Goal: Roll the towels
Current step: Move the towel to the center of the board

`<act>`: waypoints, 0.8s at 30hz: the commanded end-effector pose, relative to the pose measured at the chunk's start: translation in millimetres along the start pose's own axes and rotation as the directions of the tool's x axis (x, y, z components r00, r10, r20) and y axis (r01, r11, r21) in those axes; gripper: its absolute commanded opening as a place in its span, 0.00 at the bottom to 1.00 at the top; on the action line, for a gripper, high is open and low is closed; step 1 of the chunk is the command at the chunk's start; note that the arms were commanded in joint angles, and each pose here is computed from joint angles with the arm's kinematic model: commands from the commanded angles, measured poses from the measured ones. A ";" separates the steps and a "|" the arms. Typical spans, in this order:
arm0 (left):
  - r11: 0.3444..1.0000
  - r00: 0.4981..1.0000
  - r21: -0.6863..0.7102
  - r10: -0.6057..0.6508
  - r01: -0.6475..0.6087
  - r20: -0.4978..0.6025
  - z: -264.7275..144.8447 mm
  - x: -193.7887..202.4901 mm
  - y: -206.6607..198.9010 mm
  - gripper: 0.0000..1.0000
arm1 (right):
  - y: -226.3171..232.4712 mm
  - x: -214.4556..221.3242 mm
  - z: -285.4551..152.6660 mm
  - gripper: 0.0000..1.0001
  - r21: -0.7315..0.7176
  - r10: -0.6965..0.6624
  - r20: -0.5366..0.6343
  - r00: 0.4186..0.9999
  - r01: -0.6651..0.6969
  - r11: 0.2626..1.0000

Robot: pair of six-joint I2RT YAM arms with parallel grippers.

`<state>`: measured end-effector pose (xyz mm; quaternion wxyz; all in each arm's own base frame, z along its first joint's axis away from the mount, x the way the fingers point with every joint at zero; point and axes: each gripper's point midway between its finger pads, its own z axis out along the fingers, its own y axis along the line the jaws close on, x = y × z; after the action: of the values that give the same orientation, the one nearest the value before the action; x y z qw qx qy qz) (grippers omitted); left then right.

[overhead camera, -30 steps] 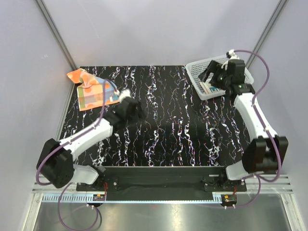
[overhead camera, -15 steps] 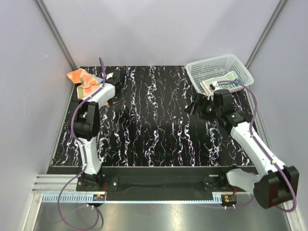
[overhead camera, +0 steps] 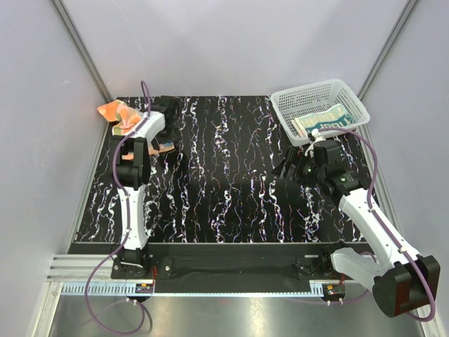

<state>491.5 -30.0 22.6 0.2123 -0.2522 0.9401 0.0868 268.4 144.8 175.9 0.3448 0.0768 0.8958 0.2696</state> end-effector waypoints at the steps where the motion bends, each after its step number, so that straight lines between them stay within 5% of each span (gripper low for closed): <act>1: 0.999 0.999 -0.004 0.037 -0.037 -0.029 2.2 -4.9 -2.7 0.69 | 5.6 -3.8 -1.8 0.95 -0.021 -0.022 0.015 1.000 0.022 1.000; 11: 0.993 0.991 -0.020 0.113 -0.115 -0.077 19.2 -1.4 2.5 0.19 | 2.8 -2.4 -4.7 0.94 -0.004 -0.038 0.006 0.999 0.038 0.999; 13: 0.993 0.990 -0.007 0.120 -0.121 -0.076 19.2 -2.2 1.1 0.00 | 0.9 -0.5 -6.5 0.95 0.005 -0.035 0.002 0.999 0.035 0.999; 20: 0.991 0.991 0.070 0.116 -0.111 -0.071 -4.6 1.7 -3.4 0.00 | 3.5 2.4 -18.1 0.95 -0.009 -0.038 0.011 0.999 0.038 0.999; 24: 0.982 0.997 0.172 0.076 -0.072 -0.016 -60.4 3.5 -9.0 0.00 | 6.6 4.1 -25.0 0.95 -0.024 -0.036 0.015 0.999 0.036 0.999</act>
<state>480.3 -36.2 22.5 0.1829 -0.2000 0.9604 0.0647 252.9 139.6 181.1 0.3441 0.0707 0.8976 0.2662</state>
